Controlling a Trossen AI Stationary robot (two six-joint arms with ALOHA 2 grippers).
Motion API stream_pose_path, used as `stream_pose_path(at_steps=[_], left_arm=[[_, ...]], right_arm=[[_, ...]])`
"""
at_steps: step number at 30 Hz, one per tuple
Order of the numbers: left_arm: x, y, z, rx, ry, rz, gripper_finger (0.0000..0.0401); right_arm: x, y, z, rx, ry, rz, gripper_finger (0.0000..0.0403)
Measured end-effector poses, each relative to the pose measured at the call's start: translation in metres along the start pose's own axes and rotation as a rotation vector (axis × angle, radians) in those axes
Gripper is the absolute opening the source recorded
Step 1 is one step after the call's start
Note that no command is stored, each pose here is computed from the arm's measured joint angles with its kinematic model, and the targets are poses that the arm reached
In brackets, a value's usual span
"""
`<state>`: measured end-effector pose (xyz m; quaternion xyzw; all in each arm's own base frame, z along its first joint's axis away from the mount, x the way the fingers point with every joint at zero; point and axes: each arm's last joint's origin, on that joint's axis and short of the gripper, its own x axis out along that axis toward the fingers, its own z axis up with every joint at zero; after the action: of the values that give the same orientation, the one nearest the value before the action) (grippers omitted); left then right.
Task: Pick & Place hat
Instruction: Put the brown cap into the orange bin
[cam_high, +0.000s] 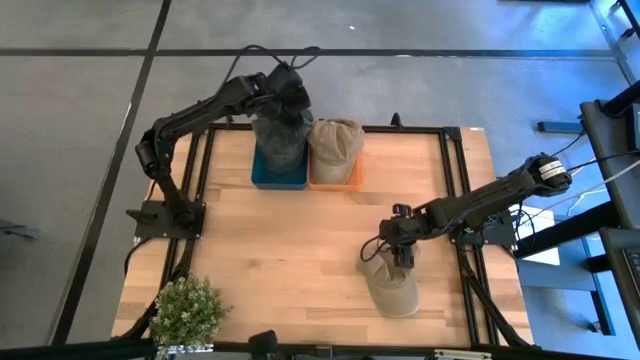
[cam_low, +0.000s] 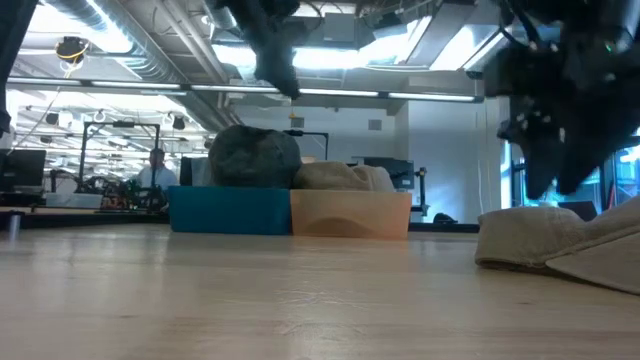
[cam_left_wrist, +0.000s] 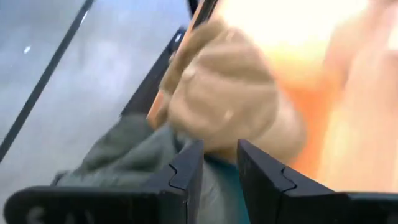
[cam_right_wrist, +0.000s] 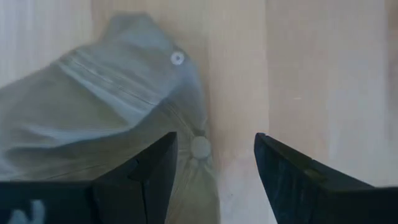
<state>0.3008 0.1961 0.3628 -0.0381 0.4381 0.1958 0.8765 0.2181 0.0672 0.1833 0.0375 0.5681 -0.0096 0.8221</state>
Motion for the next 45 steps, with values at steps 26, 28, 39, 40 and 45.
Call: stream_pose_path(at_steps=[26,28,39,40,45], left_arm=[[0.044,-0.108,-0.070,0.046,-0.449,-0.229,0.0091],[0.041,-0.119,-0.081,0.061,-0.515,-0.240,0.0091],[0.007,-0.147,-0.126,0.100,-0.744,-0.257,0.0092],[0.005,-0.149,-0.128,0.106,-0.749,-0.260,0.0091],[0.004,-0.157,-0.134,0.152,-0.745,-0.278,0.0093]], right_arm=[[0.051,-0.006,-0.049,-0.103,-0.103,0.049,0.0101],[0.051,-0.006,-0.048,-0.104,-0.110,0.043,0.0064],[0.007,0.001,0.007,-0.166,-0.207,-0.174,0.0056],[-0.002,0.002,0.016,-0.185,-0.227,-0.216,0.0056],[-0.057,0.002,0.063,-0.283,-0.344,-0.401,0.0056]])
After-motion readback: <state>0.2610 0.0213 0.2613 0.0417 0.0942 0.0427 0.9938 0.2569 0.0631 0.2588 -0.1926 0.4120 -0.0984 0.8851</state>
